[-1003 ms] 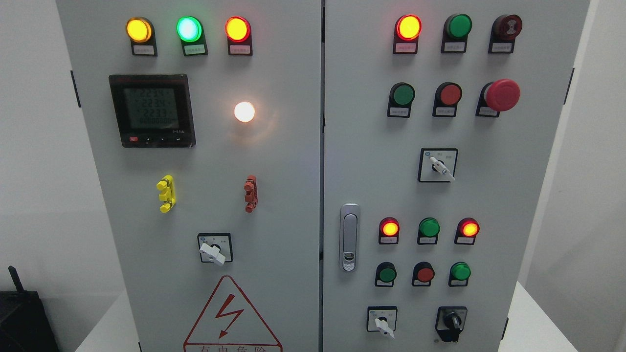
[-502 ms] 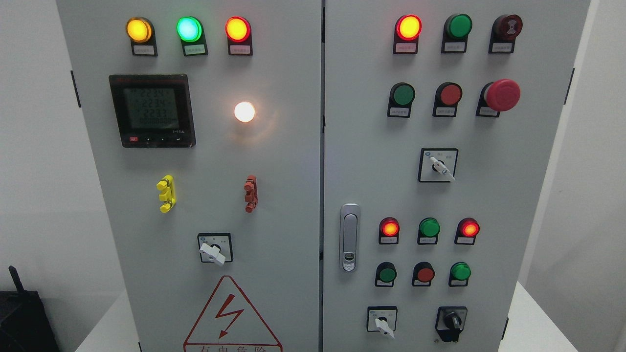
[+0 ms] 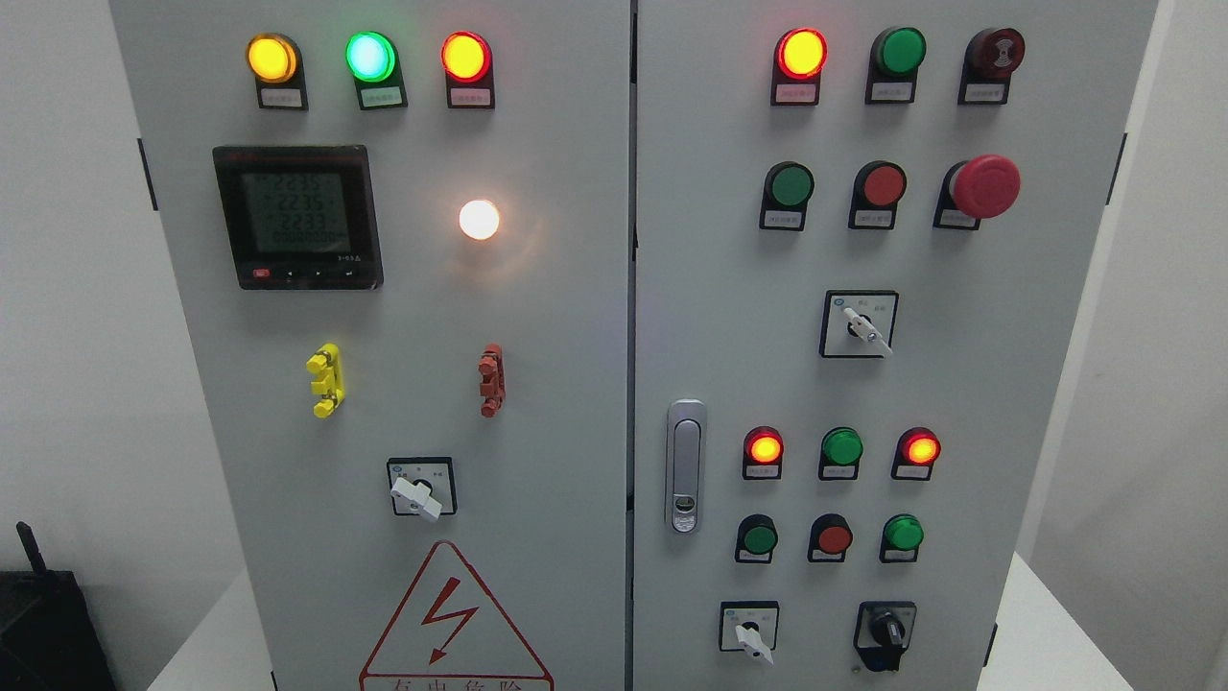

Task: Trip black knob to open circuit

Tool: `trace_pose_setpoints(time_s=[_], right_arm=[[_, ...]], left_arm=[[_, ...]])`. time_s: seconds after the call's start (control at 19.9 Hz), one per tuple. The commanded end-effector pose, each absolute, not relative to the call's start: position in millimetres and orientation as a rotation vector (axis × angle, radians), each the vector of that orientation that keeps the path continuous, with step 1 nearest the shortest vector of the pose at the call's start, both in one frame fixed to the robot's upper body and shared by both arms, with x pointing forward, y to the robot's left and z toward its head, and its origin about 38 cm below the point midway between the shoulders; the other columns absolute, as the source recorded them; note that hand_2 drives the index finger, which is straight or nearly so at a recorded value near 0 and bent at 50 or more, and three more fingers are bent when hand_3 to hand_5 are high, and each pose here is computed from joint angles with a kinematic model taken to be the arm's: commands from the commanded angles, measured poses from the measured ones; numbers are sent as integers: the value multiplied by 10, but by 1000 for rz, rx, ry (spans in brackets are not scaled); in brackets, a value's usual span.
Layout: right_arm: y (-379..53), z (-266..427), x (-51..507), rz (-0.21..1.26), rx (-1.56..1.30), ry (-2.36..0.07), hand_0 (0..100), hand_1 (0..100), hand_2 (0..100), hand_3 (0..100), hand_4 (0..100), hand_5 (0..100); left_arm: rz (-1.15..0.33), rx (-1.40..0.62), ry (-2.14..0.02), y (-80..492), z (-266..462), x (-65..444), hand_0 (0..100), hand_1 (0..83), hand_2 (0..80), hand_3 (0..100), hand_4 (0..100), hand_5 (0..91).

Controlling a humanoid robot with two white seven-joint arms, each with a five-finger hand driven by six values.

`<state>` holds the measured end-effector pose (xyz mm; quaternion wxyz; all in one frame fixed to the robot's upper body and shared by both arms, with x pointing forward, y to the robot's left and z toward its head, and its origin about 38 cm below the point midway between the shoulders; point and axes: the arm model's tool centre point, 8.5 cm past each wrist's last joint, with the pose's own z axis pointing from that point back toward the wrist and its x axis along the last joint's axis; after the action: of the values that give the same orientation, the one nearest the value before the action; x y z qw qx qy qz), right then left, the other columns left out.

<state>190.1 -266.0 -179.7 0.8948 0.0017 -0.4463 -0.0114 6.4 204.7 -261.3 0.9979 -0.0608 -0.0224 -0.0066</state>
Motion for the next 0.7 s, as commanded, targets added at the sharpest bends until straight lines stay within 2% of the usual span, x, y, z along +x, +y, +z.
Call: trace_pose_setpoints(time_s=[0.0, 0.25, 0.65], right_arm=[[-2708, -786, 2601, 47, 1, -1299, 0, 0, 0, 293, 198, 0], [-2641, -271, 2684, 62, 15, -1451, 0, 0, 0, 306, 217, 1], [-2620, 490, 2776, 45, 42, -1655, 0, 0, 0, 351, 285, 97]], left_arm=[[-14, -120, -61, 2051, -2617, 120, 120, 389, 0, 0, 0, 0], [-15, -120, -61, 2052, -2617, 120, 120, 389, 0, 0, 0, 0], [-14, -120, -61, 2052, -2617, 120, 120, 389, 0, 0, 0, 0]])
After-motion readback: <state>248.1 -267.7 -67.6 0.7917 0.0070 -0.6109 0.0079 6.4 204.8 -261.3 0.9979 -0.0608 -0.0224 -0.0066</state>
